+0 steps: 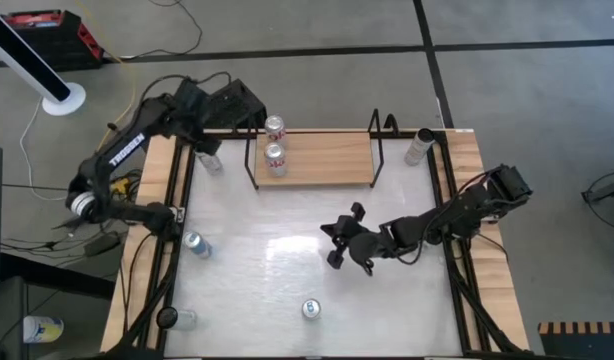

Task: Place canned beverage on shelf
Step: Put the right blue soda can on the shelf

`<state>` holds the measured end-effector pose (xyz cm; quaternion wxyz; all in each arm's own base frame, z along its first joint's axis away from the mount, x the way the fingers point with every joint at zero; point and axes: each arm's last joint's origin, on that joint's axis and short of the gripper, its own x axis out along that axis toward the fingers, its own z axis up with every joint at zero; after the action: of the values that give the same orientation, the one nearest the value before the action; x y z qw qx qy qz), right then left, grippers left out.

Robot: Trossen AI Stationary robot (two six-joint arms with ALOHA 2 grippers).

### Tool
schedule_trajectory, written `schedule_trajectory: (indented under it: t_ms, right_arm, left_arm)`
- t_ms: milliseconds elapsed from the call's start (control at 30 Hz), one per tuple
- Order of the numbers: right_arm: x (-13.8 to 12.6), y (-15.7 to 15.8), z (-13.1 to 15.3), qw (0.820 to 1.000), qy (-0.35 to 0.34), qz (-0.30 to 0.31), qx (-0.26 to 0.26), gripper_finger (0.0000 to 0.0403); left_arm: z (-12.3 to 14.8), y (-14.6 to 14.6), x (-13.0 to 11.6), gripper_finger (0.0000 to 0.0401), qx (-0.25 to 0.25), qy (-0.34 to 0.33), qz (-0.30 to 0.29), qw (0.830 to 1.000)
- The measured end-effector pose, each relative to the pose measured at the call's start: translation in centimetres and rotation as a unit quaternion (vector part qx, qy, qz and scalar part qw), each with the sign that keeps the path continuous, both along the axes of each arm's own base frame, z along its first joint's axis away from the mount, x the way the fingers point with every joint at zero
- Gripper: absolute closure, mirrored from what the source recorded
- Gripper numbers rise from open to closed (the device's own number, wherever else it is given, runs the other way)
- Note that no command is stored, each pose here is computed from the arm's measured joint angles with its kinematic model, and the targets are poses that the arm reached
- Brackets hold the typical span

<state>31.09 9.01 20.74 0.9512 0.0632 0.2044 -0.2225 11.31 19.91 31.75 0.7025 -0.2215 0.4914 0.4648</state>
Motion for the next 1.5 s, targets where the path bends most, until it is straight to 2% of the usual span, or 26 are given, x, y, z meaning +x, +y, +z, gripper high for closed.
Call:
schedule_trajectory:
  t_ms: [367,533,567,633,700,767,933,1000,1067,1167,1200,1300,1367,1433,1500]
  right_arm:
    - [-0.3,0.0,-0.4,1.000,0.027,0.001,-0.008,0.0360]
    - [-0.2,0.2,-0.2,1.000,0.013,0.005,-0.002,0.0360]
    - [-0.1,0.4,0.0,1.000,0.002,0.017,0.005,0.0360]
    - [0.4,1.3,0.9,0.995,-0.029,0.092,0.008,0.0360]
    - [0.6,3.1,2.3,0.980,-0.068,0.190,0.000,0.0360]
    - [0.5,5.1,3.8,0.962,-0.095,0.257,-0.007,0.0360]
    - [-0.2,9.6,7.2,0.939,-0.123,0.321,-0.029,0.0360]
    - [0.5,11.2,7.9,0.933,-0.133,0.333,-0.027,0.0360]
    - [1.0,12.9,7.6,0.930,-0.098,0.351,-0.043,0.0358]
    - [3.2,14.4,7.3,0.935,-0.048,0.345,-0.061,0.0349]
    - [3.6,14.9,7.1,0.935,-0.020,0.347,-0.070,0.0344]
    - [5.3,15.9,7.3,0.934,0.034,0.346,-0.082,0.0321]
    - [5.8,16.4,7.6,0.933,0.078,0.343,-0.082,0.0299]
    - [6.3,16.6,8.3,0.936,0.104,0.329,-0.066,0.0271]
    - [6.7,16.4,9.2,0.942,0.121,0.311,-0.045,0.0238]
  left_arm:
    - [-0.3,0.8,0.6,0.0054,-0.008,-0.017,-0.020,1.000]
    - [1.6,-1.4,1.4,0.0054,-0.013,-0.095,-0.081,0.992]
    - [2.1,-2.2,1.6,0.0054,-0.014,-0.118,-0.099,0.988]
    - [3.1,-4.1,2.1,0.0054,-0.014,-0.153,-0.147,0.977]
    - [4.1,-6.2,2.5,0.0054,-0.004,-0.173,-0.192,0.966]
    - [4.9,-8.2,2.7,0.0054,0.011,-0.186,-0.224,0.957]
    - [6.4,-12.6,2.3,0.0054,0.027,-0.234,-0.283,0.930]
    - [6.4,-14.3,1.9,0.0054,0.029,-0.259,-0.312,0.914]
    - [5.8,-15.7,1.6,0.0054,0.031,-0.289,-0.341,0.894]
    - [4.3,-17.7,1.1,0.0054,0.024,-0.350,-0.379,0.856]
    - [3.6,-18.3,1.1,0.0054,0.017,-0.376,-0.394,0.838]
    - [1.7,-19.9,1.4,0.0054,-0.003,-0.461,-0.448,0.766]
    - [0.9,-20.7,1.6,0.0054,0.002,-0.507,-0.472,0.721]
    - [0.3,-21.2,1.8,0.0054,0.008,-0.529,-0.484,0.697]
    - [0.2,-21.4,1.9,0.0054,0.024,-0.533,-0.493,0.687]
